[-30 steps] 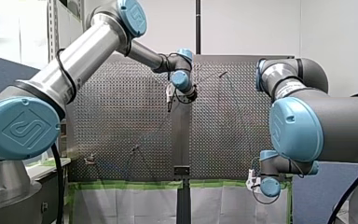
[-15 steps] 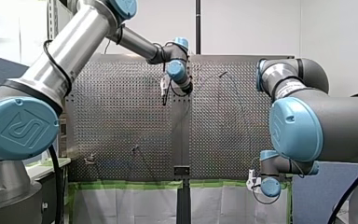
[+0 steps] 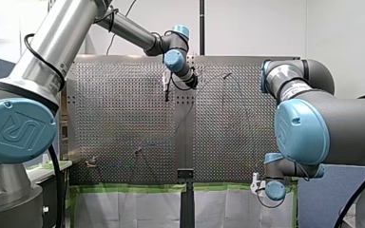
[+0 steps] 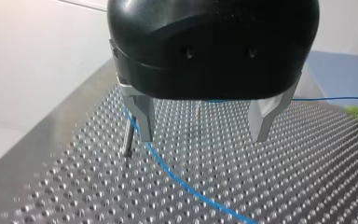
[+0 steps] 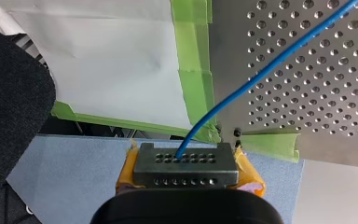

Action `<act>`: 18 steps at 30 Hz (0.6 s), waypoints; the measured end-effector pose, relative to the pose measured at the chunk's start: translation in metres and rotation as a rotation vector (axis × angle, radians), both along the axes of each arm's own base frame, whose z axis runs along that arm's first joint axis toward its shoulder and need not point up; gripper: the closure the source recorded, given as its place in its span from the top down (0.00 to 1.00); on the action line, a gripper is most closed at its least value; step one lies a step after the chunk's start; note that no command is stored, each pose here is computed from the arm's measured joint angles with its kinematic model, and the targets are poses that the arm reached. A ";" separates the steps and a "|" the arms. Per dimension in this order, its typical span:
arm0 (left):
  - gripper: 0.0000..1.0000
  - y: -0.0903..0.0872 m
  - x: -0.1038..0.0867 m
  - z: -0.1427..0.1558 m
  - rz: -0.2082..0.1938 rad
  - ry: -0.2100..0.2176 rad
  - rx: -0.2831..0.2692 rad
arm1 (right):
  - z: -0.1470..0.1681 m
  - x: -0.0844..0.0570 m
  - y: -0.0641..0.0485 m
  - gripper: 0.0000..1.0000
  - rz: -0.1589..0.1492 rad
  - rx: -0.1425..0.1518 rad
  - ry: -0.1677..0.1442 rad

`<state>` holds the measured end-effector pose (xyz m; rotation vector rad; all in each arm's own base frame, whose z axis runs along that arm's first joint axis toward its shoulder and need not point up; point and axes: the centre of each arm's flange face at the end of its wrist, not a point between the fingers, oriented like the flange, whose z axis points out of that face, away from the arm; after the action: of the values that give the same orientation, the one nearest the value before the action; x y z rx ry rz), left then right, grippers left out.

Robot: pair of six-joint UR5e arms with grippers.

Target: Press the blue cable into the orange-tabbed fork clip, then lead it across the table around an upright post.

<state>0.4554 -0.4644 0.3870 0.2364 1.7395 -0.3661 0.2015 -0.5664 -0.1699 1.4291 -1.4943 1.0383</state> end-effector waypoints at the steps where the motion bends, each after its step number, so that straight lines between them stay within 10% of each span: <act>1: 1.00 0.001 -0.005 0.002 -0.010 -0.001 0.006 | 0.000 0.000 0.000 0.00 0.000 0.000 0.000; 9: 1.00 0.009 -0.035 0.018 -0.049 -0.018 0.051 | 0.000 0.002 0.001 0.00 0.004 0.002 -0.001; 18: 1.00 0.014 -0.052 0.101 -0.095 -0.134 -0.037 | 0.000 0.002 0.000 0.00 0.007 0.002 -0.003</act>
<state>0.4033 -0.4506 0.4875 0.3103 1.5916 -0.4415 0.2038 -0.5662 -0.1697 1.4355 -1.4938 1.0439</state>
